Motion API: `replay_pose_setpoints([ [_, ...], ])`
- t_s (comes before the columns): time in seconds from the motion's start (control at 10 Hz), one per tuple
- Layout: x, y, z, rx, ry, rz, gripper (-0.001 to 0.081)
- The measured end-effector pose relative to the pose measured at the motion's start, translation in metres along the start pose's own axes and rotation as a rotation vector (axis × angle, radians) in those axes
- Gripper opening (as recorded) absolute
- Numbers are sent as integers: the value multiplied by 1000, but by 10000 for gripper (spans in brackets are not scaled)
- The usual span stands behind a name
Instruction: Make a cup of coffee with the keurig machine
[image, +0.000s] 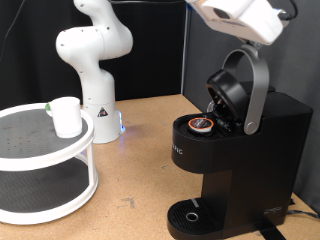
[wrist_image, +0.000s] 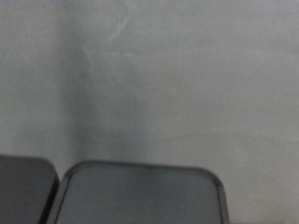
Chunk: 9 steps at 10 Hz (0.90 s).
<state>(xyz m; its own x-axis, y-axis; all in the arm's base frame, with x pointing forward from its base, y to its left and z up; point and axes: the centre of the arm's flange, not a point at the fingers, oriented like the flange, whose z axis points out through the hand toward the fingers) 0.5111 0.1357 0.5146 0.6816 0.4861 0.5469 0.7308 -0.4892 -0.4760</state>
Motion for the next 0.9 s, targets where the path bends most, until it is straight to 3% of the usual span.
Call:
replay_pose_setpoints([
  [0.4,-14,14,-30,-70,-78,28,0],
  [0.9,-56,55,-56,-144,-161,65,0],
])
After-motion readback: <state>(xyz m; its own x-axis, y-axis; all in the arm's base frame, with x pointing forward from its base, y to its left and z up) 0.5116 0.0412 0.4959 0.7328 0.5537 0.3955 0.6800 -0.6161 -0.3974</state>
